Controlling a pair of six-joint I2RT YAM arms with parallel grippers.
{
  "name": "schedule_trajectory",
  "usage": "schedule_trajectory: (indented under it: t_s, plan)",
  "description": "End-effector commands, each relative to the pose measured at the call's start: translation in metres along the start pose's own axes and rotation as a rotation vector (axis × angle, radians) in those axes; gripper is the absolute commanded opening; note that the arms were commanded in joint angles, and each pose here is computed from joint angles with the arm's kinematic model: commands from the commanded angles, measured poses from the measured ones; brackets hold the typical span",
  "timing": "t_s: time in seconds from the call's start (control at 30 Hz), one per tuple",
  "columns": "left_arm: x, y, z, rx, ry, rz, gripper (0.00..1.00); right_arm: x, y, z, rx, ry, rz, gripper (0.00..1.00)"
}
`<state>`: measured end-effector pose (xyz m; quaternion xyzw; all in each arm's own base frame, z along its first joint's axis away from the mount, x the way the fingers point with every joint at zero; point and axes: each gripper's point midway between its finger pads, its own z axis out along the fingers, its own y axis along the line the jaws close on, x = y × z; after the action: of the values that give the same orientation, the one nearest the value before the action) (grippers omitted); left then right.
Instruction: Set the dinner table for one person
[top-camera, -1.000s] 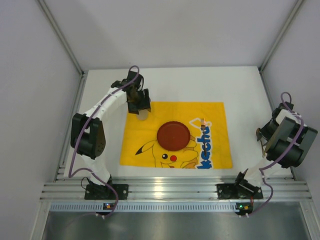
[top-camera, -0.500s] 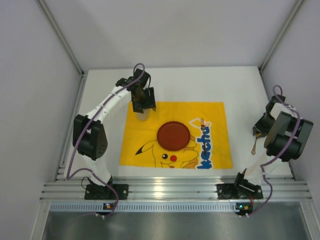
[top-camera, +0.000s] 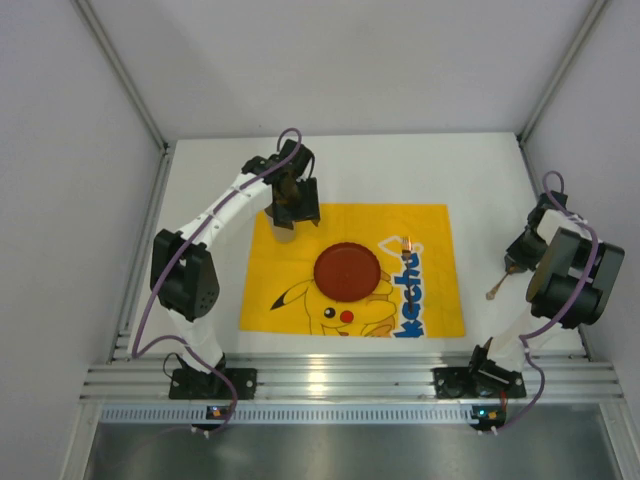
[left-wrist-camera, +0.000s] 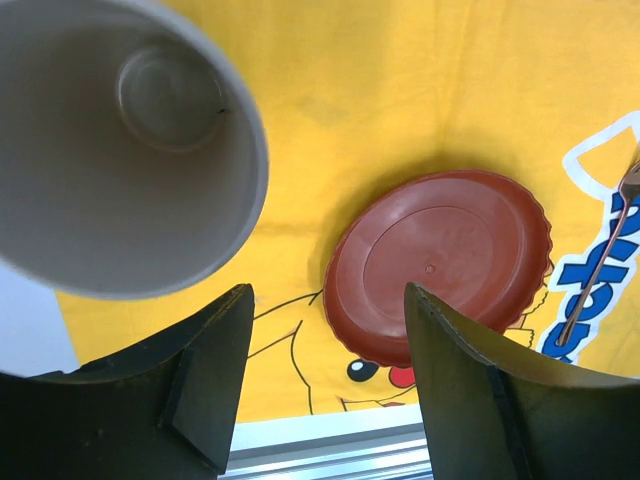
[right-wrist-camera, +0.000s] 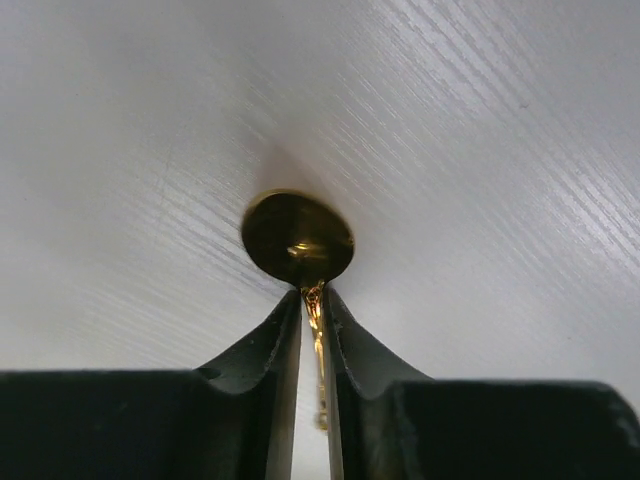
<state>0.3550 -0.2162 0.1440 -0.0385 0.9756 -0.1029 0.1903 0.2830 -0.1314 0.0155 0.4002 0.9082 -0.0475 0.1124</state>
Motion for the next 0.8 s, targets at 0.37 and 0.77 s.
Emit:
schedule_trajectory:
  t_s: [0.37,0.77]
  plan:
    - [-0.004,-0.01,-0.02,-0.002,-0.024,0.001,0.67,0.026,0.027,0.017,-0.071,0.08,-0.023,0.0]
    - [-0.008,-0.035,-0.036,0.028,-0.074,0.015,0.68,-0.017,0.104,-0.112,-0.272,-0.142,-0.143,0.0]
